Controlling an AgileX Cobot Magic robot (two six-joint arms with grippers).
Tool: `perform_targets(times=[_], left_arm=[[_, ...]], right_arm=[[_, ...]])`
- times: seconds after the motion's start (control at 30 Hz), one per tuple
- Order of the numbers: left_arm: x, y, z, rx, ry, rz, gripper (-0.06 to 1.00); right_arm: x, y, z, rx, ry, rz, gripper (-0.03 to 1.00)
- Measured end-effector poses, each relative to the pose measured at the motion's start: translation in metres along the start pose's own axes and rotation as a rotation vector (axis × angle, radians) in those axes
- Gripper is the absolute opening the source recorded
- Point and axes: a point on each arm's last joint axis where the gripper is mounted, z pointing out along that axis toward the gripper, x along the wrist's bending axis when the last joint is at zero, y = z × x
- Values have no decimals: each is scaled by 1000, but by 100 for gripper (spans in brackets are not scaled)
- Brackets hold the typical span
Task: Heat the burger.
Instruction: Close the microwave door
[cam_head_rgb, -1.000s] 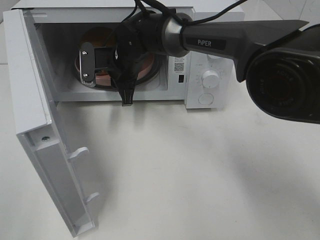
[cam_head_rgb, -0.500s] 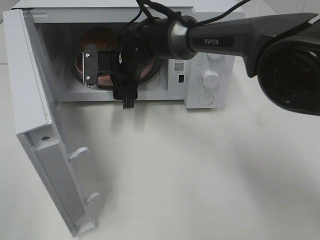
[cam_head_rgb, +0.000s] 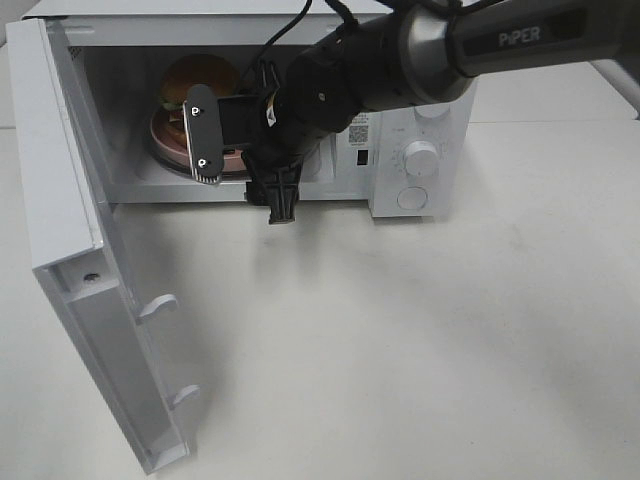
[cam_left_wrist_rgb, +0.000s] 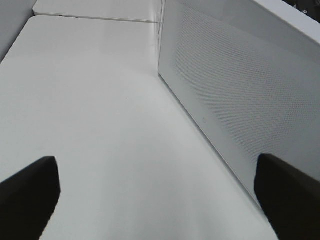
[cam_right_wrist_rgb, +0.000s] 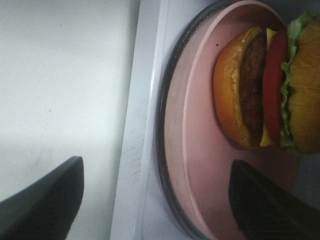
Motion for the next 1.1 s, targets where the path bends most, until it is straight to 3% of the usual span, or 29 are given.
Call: perform_targets(times=[0.6,0.97,1.1], left_arm=[[0,0,0,0,0,0,98],[0,0,0,0,0,0,98],[0,0,0,0,0,0,98]], right_arm=[[27,-28,-76,19,19,48,76],[46,-43,-127,19,9,218,76],[55,-49,-151,18,10,364,76]])
